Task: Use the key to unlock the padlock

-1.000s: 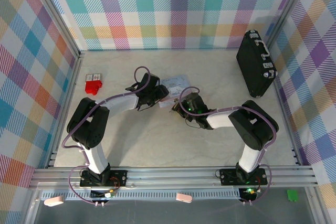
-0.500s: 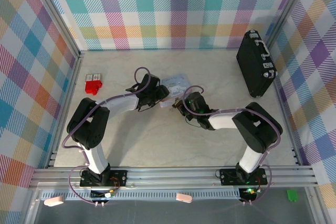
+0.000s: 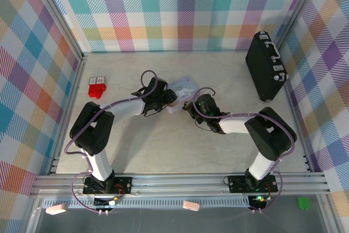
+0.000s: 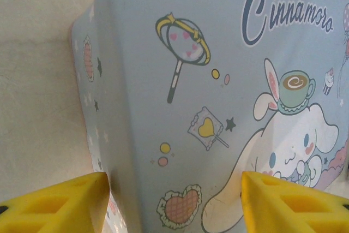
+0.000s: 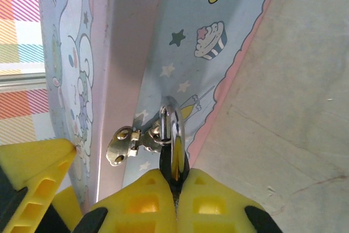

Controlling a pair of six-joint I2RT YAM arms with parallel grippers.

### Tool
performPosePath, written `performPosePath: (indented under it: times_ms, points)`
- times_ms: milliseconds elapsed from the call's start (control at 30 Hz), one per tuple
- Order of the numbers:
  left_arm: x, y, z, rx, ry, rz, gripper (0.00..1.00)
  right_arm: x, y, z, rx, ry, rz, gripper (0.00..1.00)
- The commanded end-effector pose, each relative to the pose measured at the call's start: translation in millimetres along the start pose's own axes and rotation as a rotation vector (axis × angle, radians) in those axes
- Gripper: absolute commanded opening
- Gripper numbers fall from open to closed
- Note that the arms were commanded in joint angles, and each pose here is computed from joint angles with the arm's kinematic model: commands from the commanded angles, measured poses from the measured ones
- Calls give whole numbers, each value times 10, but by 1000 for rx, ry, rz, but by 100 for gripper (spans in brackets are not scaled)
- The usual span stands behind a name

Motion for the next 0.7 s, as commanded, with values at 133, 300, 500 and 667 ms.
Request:
performPosePath:
  times_ms: [133, 300, 500, 667]
  points:
    - [197, 615, 112, -227, 61, 7, 62, -253, 39, -89, 31, -51, -160, 0]
    - [189, 620, 112, -234, 59, 10, 62, -264, 57, -99, 110, -3, -322, 0]
    - [189, 636, 112, -240, 57, 11, 62, -251, -187, -149, 254, 40, -459, 0]
    - [186, 618, 119, -235, 58, 10, 62, -257, -300, -131, 331, 68, -523, 0]
Point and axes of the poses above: each hand's point on the last joint's axis, 136 mm out from that joint toward the fingers, its own z axis out along the fingers, its own y axis along the line the jaws close on, x = y × z, the point moved 1 cm from there along -z, back along the fingers, and after that the axes turned 8 degrees about -z, right-handed, at the moved point
